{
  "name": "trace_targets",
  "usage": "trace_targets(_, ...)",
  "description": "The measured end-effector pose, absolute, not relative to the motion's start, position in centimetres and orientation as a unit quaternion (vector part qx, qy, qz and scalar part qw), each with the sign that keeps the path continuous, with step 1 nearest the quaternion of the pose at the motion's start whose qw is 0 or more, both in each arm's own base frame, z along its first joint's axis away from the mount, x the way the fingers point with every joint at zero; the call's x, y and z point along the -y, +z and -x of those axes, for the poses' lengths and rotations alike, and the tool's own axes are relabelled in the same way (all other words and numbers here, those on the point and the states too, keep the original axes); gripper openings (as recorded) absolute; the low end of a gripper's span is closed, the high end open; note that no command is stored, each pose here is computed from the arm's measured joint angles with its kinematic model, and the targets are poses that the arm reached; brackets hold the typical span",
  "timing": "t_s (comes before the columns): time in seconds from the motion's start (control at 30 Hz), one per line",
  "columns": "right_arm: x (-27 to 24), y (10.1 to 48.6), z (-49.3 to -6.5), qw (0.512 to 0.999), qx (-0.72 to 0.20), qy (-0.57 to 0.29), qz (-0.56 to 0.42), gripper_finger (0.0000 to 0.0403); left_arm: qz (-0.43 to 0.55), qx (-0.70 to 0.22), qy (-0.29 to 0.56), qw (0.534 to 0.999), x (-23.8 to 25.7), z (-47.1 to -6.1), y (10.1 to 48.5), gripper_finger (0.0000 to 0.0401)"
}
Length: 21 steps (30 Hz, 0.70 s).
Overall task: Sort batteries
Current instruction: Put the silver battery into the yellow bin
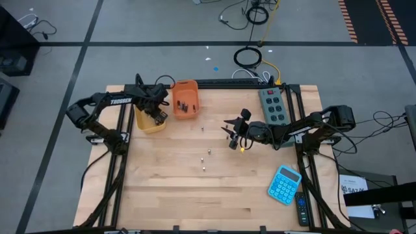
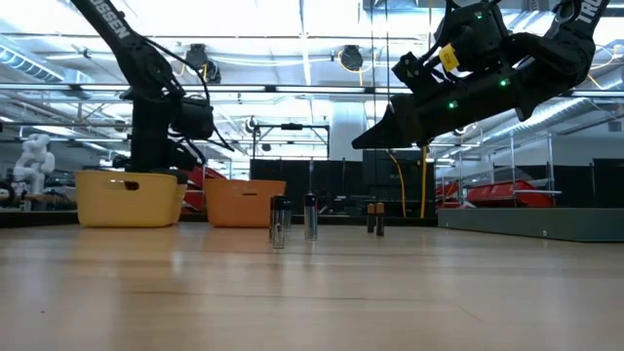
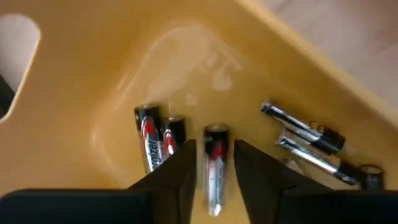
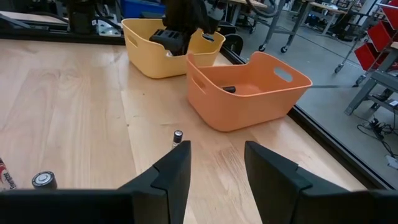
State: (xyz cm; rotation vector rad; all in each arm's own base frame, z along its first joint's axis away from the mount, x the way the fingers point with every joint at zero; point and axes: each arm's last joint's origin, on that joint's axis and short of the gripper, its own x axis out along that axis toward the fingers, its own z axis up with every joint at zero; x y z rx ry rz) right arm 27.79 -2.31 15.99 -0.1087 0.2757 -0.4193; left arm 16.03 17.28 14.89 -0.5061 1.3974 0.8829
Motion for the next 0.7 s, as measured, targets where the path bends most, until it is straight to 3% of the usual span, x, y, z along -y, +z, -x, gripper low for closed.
trace_targets(0.3,2.3,16.0,-27.8,0.967,-0.136,-0.207,0.054,0.0141,0.166,-0.601,0.4,0.671,-16.4,-16.6,16.4,0.0143)
trace_targets(0.5,2.3,16.0,-27.8,0.967,-0.136,-0.208,0.054,0.0141,0.093,-0.508,0.426,0.743,-14.7,-17.7,20.2,0.0145)
trace_targets(0.6,2.3,16.0,-27.8,0.967,-0.135,-0.208,0.054,0.0141,0.093,-0.467,0.359,0.803,-13.1,-18.9,21.4,0.0145)
trace_targets(0.7,2.3,16.0,-27.8,0.967,-0.136,-0.208,0.053,0.0141,0.088,-0.444,0.234,0.86,-10.9,-20.8,21.7,0.0145)
